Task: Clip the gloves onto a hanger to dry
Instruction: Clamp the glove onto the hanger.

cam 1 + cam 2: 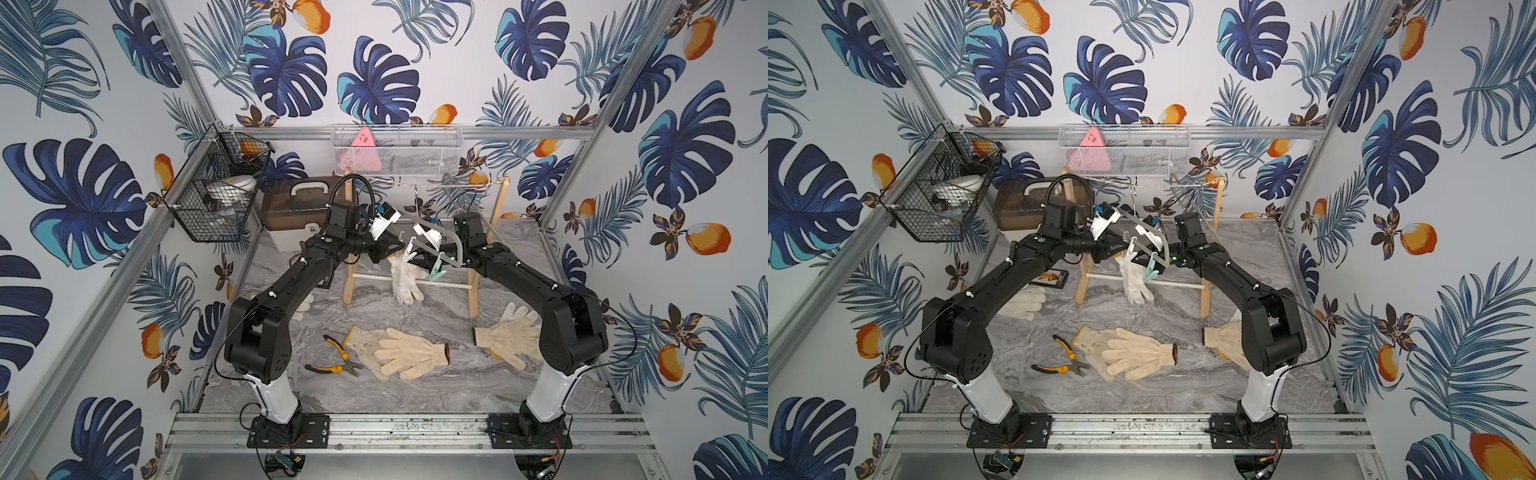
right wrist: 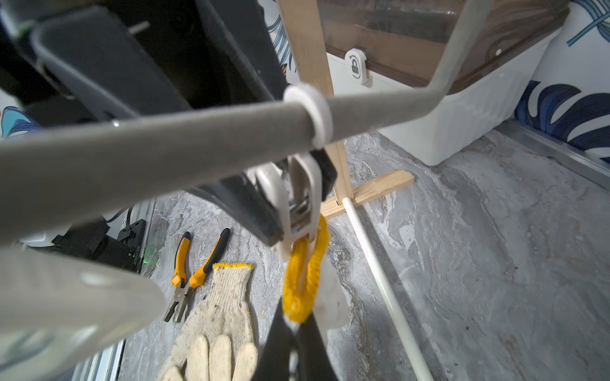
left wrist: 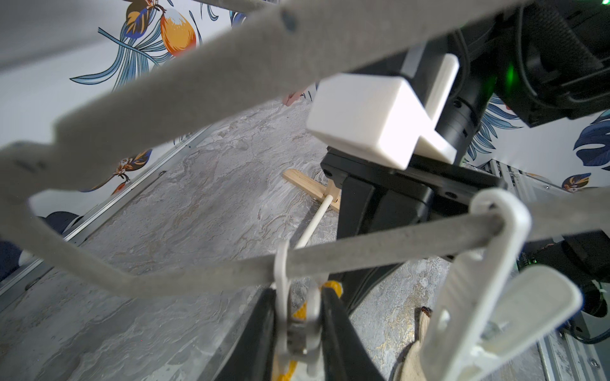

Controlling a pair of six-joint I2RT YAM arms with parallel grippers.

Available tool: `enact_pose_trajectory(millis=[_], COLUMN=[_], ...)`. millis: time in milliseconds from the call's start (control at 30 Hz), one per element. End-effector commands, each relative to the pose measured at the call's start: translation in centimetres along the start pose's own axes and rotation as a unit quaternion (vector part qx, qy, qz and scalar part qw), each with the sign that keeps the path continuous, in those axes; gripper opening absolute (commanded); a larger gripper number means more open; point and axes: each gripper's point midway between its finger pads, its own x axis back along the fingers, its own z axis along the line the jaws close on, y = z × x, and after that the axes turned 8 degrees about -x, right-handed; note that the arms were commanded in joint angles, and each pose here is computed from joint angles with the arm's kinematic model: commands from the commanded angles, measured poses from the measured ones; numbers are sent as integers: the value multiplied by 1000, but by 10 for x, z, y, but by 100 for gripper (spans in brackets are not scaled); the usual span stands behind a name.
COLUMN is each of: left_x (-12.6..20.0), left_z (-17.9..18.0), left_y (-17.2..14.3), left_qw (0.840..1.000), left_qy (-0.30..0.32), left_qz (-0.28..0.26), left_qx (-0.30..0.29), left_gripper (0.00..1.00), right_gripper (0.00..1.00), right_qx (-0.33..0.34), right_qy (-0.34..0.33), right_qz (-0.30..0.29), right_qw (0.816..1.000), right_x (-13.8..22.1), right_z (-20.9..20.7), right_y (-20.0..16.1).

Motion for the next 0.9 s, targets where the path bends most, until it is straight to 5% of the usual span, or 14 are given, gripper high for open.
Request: enact_pose_trajectory(millis=[0,867], left_x=[5,13], left_z=[-7,-2], left_y=[8,5], left_qw=[1000,1000], left_qy=[-20,-20], left_qz=[-15,-20], left_qx=[0,3], left_gripper=[26,27], right_gripper=[0,0], right_qx=[6,-6], right_qy=[15,71], right_qz=[-16,-59], right_qw=[1000,996], right_x=[-2,4], right_z=[3,18], right_y=[8,32])
